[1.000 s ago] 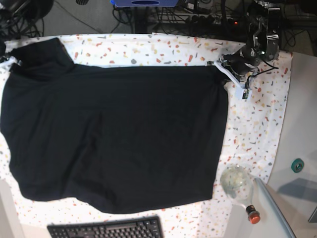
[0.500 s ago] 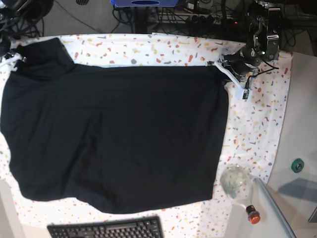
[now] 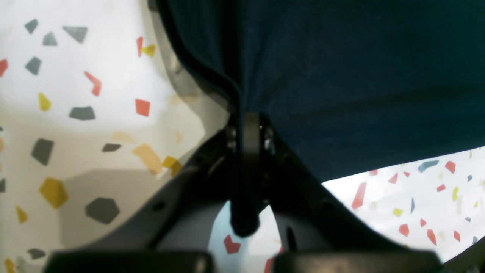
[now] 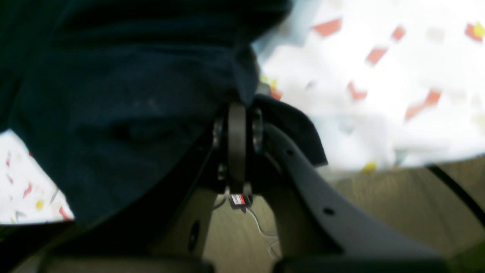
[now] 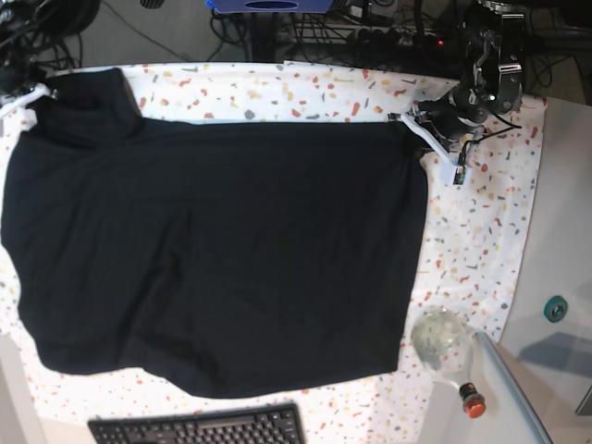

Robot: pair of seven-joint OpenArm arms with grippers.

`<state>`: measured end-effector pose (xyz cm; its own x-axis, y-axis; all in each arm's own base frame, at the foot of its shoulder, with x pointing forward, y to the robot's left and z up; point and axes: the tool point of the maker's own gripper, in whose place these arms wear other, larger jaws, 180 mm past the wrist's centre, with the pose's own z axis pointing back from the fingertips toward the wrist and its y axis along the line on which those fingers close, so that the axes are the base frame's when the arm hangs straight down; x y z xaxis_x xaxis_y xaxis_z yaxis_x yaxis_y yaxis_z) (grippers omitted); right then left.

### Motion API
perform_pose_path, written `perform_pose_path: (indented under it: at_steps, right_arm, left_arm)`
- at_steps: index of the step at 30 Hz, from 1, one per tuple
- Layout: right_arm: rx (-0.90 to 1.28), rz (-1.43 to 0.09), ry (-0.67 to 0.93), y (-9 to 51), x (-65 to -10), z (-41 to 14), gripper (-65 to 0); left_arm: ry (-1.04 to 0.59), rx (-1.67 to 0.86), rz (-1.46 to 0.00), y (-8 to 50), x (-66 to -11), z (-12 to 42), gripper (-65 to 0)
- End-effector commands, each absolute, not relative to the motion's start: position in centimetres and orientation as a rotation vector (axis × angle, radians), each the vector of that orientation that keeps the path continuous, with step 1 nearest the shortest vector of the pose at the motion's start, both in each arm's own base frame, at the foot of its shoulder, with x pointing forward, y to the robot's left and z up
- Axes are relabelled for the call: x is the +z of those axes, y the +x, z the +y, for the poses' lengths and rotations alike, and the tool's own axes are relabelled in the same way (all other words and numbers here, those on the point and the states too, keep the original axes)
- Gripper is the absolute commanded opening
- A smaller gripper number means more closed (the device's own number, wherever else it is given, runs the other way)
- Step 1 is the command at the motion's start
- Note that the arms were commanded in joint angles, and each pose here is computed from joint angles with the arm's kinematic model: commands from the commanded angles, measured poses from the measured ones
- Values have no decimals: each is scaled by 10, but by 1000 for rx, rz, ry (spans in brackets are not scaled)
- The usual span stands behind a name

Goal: Layout the t-shirt on the table in an organized manner, then fold the t-shirt properly
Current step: 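Lower the t-shirt flat onto the cloth, holding its edge with both grippers, then pull the held t-shirt edge taut between both grippers and lay it down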

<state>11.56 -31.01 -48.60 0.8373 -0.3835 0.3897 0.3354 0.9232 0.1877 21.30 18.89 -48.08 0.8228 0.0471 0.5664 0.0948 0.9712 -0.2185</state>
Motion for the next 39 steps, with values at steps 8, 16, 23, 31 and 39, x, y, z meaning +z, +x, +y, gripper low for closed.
perform_pose_path:
  at_steps: [8, 16, 23, 31, 39]
  right_arm:
    - [-317, -452, 17, 118, -450, -326, -650]
    - [-278, -459, -20, 108, -434, -314, -650]
    - [-269, -457, -34, 100, -428, -307, -650]
    - [-247, -540, -56, 130, -410, -312, -650]
    - [-135, -604, -81, 200, -374, -318, -650]
  left_arm:
    - [-249, -73, -696, 219, -448, 180, -650]
    - [-258, -115, -712, 201, -431, 170, -650]
    - [-259, -118, -691, 179, -427, 165, -650]
    - [-241, -102, -729, 198, -420, 169, -650]
    - [-234, -128, -719, 239, -407, 168, -650]
